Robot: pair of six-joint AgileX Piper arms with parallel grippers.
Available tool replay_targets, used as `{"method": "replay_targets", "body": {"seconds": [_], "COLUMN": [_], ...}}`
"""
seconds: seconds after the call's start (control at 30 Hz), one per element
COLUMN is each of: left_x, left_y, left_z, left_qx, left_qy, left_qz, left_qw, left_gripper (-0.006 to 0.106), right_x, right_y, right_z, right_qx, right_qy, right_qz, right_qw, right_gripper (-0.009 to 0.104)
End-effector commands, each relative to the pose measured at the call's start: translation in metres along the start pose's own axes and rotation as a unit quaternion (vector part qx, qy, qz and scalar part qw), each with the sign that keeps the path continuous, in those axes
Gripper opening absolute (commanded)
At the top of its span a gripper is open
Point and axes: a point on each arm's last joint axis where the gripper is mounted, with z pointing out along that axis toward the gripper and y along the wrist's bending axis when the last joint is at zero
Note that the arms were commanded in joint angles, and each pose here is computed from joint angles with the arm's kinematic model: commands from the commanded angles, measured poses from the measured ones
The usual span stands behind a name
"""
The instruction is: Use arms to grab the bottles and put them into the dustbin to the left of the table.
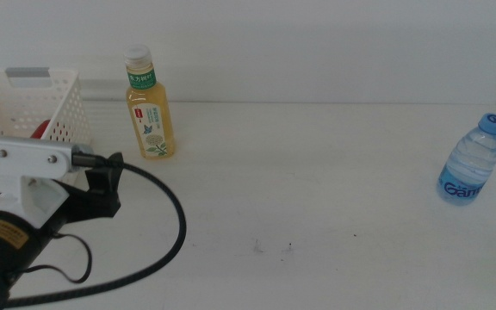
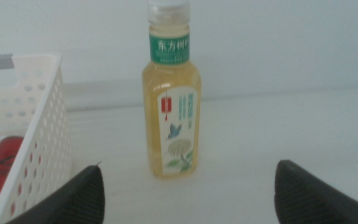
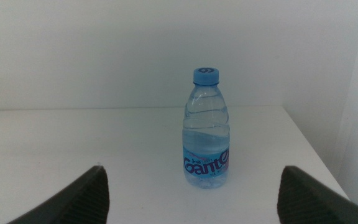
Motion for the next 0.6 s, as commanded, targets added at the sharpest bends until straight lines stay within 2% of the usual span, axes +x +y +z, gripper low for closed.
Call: {"method": "replay_targets", "body": {"seconds": [0.0, 0.13, 0.33, 0.57], "left_x": [-0.002, 0.003, 0.02, 0.034], "left_y": [-0.001, -0.003, -0.005, -0.004], "left_z": [0.004, 0.014, 0.044, 0.088], "left_qx": [0.003, 0.014, 0.017, 0.001], "left_qy": [-0.037, -0.055, -0.027, -0.012], "left_qz": [-0.031, -0.016, -0.02, -0.026], "left_qw": [0.999, 0.998, 0.999, 1.0], "left_gripper": [0.094, 0.094, 0.094, 0.094], "right_x": [0.0, 0.0, 0.0, 0.0], "right_y": [0.0, 0.0, 0.0, 0.0], "right_z": [0.0, 0.0, 0.0, 0.0], "right_qx": [0.002, 0.002, 0.002, 0.002], "right_qy": [-0.006, -0.006, -0.006, -0.006], "right_qz": [-0.005, -0.005, -0.005, -0.005], "right_qw": [1.0, 1.0, 1.0, 1.0], "right_gripper": [0.091, 0.091, 0.091, 0.091]}}
